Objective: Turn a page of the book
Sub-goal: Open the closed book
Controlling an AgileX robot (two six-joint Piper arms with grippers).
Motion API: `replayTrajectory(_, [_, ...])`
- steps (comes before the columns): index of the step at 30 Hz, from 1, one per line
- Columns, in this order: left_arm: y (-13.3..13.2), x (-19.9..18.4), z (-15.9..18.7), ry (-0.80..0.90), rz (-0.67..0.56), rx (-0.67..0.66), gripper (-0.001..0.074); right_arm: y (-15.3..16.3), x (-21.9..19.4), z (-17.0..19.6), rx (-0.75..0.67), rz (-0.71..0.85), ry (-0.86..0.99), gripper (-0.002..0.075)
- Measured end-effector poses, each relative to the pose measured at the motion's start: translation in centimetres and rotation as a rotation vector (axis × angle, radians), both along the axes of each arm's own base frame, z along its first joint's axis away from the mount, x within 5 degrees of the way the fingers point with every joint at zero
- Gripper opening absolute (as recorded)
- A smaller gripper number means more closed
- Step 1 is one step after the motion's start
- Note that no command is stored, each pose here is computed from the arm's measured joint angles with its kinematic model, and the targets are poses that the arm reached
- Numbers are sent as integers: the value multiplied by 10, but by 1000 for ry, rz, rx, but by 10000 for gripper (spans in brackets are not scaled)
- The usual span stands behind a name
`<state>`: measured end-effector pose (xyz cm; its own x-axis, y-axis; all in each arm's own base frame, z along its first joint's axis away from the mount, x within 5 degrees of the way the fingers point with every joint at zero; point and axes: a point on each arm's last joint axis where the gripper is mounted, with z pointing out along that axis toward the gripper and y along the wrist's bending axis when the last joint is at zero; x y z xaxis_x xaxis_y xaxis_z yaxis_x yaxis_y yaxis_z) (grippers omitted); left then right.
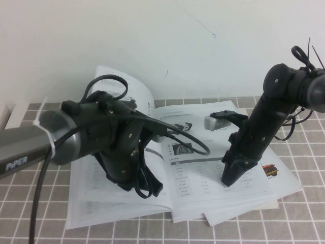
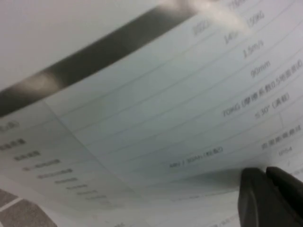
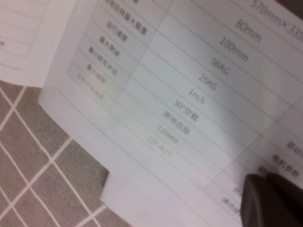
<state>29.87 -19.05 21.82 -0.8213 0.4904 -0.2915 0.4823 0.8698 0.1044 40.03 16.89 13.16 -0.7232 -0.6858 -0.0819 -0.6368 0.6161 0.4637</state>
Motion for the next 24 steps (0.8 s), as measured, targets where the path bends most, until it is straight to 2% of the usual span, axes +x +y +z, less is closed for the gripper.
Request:
replayTrajectory(7, [3,13,-41,95,29,58,-4,0,0,0,0,-2,1,-1])
replayTrajectory(15, [1,16,-53,103,22,65,-4,0,0,0,2,-2,0,-1])
replayTrajectory(20, [4,13,-29,47,16,42,-4,1,6,11,2,7,-45,-1])
replayTrajectory(24, [13,3,27,-115,-2,-24,-4,2,13,59,30,12,-182,-1])
